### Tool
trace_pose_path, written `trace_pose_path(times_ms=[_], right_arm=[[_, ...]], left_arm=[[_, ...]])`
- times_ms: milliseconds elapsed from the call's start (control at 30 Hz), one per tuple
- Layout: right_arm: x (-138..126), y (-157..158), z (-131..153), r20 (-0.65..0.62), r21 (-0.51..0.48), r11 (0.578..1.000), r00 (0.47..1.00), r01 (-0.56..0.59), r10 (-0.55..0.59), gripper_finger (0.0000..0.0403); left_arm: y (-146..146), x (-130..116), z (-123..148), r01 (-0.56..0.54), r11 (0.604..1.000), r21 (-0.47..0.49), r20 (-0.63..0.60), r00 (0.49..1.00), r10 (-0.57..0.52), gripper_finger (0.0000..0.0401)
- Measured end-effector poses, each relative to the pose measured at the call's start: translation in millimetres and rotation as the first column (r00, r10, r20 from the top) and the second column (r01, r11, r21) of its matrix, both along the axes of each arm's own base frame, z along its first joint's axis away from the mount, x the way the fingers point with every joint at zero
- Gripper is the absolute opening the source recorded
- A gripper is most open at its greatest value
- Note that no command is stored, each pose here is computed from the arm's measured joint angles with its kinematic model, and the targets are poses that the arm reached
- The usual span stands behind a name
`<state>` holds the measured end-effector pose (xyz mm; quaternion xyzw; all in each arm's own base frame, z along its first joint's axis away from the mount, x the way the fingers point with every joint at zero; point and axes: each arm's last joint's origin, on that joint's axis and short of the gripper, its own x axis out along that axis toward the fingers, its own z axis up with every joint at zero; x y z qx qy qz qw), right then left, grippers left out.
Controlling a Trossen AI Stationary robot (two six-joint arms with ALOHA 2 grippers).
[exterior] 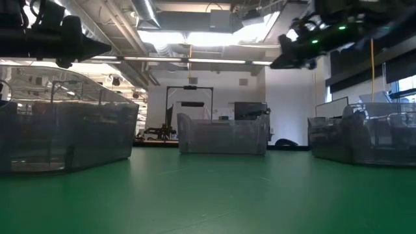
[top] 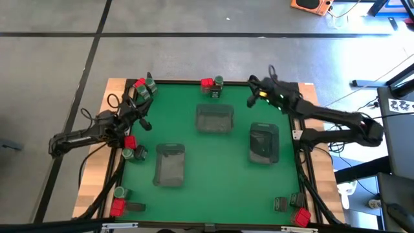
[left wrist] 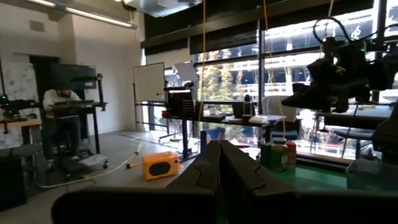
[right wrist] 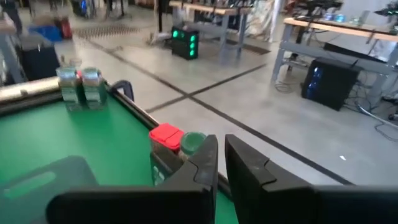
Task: Sort spices by type
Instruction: Put the green seasoning bottle into the top black bin
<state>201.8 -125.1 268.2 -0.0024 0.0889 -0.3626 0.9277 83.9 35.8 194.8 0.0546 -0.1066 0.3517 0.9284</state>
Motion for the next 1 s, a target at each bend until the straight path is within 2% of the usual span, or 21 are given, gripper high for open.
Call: trace_pose_path(times_ms=[100, 300, 533, 767, 1000], right_arm=[[19, -21, 7, -0.059, -0.012, 1.0, 0.998, -0.025, 0.025, 0.0033], [52, -60, 20, -0.159, -0.003, 1.0, 0.987, -0.007, 0.007, 0.0033], [81, -84, 33, -0.271, 0.016, 1.0, 0.962, -0.025, 0.028, 0.0033], [94, -102, 46, -0.314, 0.033, 0.999, 0.949, -0.01, 0.02, 0.0033], [85, -117, 48, -0.297, 0.075, 0.997, 0.953, -0.029, 0.05, 0.0033]], left_arm=[[1, 0, 0, -0.011, 1.0, 0.0, 0.0, 1.0, 0.011, 0.0008], [1, 0, -1, -0.015, 1.0, -0.003, -0.005, 1.0, 0.015, 0.0008], [1, 0, -1, -0.012, 1.0, -0.011, 0.003, 1.0, 0.012, 0.0008], [1, 0, -1, -0.01, 1.0, -0.016, 0.008, 1.0, 0.01, 0.0008], [1, 0, -1, -0.012, 1.0, -0.01, 0.003, 1.0, 0.012, 0.0008]])
